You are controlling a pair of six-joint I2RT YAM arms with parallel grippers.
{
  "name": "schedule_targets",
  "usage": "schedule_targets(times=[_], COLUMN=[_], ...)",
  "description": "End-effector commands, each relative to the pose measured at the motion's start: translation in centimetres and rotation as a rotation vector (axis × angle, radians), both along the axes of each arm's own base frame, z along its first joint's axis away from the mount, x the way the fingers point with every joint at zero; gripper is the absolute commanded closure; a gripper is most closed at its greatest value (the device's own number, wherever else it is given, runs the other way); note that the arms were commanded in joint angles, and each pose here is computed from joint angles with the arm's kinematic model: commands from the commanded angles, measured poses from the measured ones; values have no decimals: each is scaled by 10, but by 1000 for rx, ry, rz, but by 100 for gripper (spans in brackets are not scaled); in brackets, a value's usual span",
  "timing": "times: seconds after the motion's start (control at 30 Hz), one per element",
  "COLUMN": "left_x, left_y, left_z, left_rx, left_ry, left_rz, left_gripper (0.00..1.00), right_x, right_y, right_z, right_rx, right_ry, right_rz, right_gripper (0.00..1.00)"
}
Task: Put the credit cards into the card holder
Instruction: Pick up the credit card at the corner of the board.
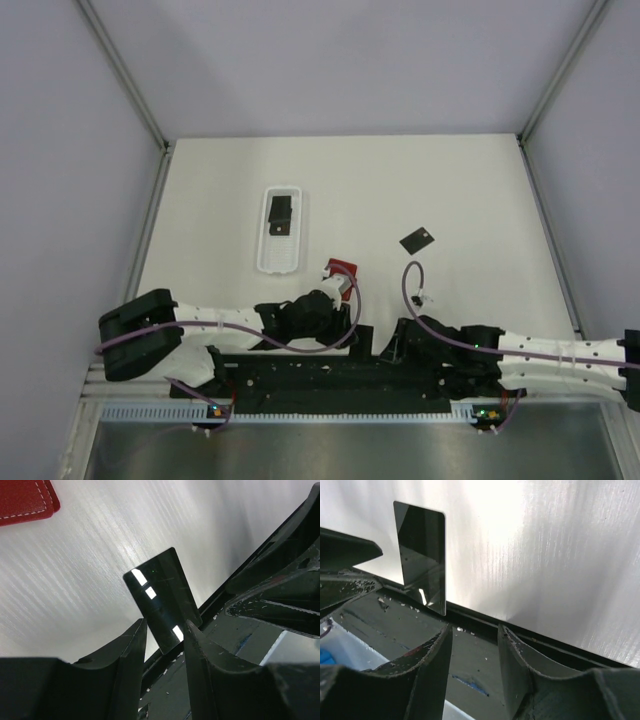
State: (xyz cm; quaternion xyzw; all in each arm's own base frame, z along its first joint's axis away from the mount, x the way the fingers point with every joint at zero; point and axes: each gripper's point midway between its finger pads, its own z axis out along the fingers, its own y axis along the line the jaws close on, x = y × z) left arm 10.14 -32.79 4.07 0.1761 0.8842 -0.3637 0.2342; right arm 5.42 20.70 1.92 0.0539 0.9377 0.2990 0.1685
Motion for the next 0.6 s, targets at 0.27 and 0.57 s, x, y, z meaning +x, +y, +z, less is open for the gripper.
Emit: schedule_targets(times=[0.27,0.57], left_x=[-3,-11], left_y=[-14,-6], left_z=[6,-8], left_rx=[-57,-38], left_ry=[3,36], left_rz=[2,10], left_gripper=[65,68], right_x=[12,14], right_y=[30,29], right_z=[-5,-16], right_rx=[150,124], right_ry=[-3,16], right_rz=[-83,-118], right_gripper=[54,55])
